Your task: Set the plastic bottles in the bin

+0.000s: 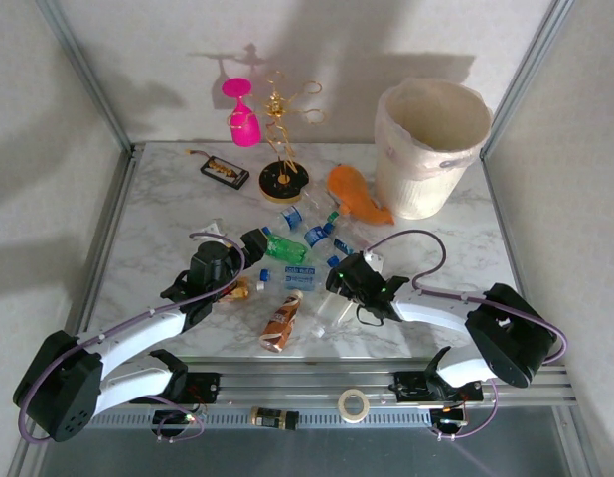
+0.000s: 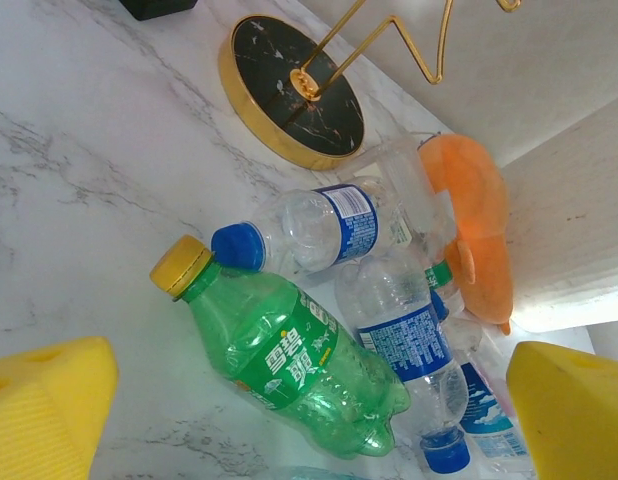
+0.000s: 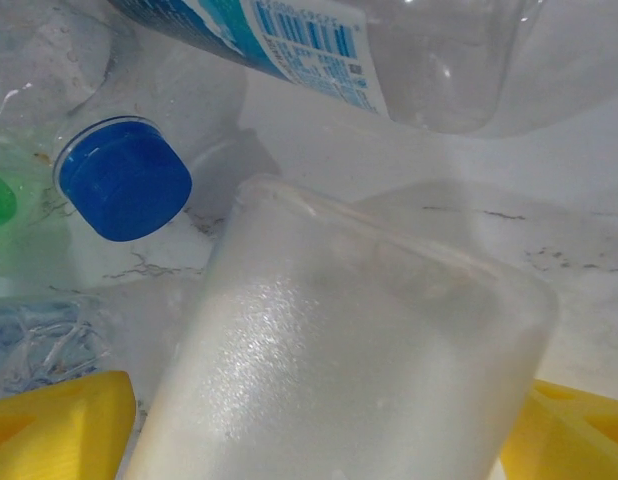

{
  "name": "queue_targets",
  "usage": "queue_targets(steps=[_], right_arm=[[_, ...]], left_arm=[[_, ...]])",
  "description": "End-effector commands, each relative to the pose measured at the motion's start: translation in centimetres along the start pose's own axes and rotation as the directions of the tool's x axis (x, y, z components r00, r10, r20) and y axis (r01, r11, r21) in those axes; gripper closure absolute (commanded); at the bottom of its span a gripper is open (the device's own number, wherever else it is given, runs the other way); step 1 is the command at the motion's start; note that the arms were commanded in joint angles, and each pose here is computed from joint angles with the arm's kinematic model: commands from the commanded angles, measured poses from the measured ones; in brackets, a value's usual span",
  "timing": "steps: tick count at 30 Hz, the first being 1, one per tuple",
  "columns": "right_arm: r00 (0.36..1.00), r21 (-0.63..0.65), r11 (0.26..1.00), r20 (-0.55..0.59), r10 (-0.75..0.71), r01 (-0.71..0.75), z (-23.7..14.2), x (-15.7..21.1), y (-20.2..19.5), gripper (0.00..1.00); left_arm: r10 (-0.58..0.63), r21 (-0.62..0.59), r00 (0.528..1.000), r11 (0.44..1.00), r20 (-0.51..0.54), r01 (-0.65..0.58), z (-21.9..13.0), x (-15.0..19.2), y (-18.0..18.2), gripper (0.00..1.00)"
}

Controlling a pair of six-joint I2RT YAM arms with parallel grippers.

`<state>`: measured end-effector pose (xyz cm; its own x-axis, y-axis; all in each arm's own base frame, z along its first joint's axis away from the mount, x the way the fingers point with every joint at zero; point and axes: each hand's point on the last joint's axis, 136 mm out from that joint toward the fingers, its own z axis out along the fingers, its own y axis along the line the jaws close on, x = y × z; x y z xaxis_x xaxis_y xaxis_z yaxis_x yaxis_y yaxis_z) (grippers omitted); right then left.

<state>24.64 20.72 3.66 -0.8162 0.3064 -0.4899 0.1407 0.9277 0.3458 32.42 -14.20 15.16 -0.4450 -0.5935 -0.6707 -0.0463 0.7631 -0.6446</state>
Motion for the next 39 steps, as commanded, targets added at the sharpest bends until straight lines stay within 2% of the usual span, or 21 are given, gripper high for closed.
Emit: queue_targets(steps=[1, 4, 9, 19, 25, 30, 34, 39], right_arm=[[1.0, 0.029, 1.0, 0.019, 0.012, -0.012, -0.3, 0.1, -1.0, 0.09], [1.0, 0.021, 1.0, 0.024, 0.018, -0.019, -0.2, 0.1, -0.9, 0.12], [1.0, 0.021, 0.999, 0.004, 0.025, -0.025, 0.5, 0.9, -1.2, 0.24], [0.998, 0.01, 0.998, 0.005, 0.056, -0.056, 0.7, 1.3, -1.7, 0.3], [0.997, -0.028, 0.998, 0.035, 0.063, -0.062, -0.1, 0.5, -1.1, 0.44], [0.993, -0.132, 0.99, 0.098, 0.061, -0.048, -1.4, -0.9, 0.3, 0.53], [0.982, -0.257, 0.966, 0.179, 0.057, -0.009, -3.4, -2.7, 2.3, 0.57], [0.953, -0.326, 0.938, 0.303, -0.015, 0.119, -6.5, -5.7, 4.6, 0.58]], left_arm=[[-0.017, -0.009, 1.0, 1.0, 0.016, 0.018, 0.0, -0.1, 0.4, 0.0], [-0.02, -0.005, 1.0, 1.0, 0.016, 0.02, 0.0, -0.1, 0.4, 0.0], [-0.018, -0.006, 1.0, 1.0, 0.015, 0.018, 0.0, -0.1, 0.4, 0.0], [-0.018, -0.014, 1.0, 1.0, 0.024, 0.018, -0.2, -0.2, 0.7, 0.0], [-0.021, -0.014, 0.999, 1.0, 0.027, 0.022, -0.3, -0.2, 0.7, 0.01], [-0.026, -0.015, 0.999, 1.0, 0.035, 0.027, -0.5, -0.3, 0.9, 0.0], [-0.033, -0.01, 0.999, 0.999, 0.04, 0.034, -0.5, -0.4, 0.7, 0.0], [-0.023, -0.006, 0.999, 1.0, 0.04, 0.023, -0.5, -0.6, 0.5, 0.0]])
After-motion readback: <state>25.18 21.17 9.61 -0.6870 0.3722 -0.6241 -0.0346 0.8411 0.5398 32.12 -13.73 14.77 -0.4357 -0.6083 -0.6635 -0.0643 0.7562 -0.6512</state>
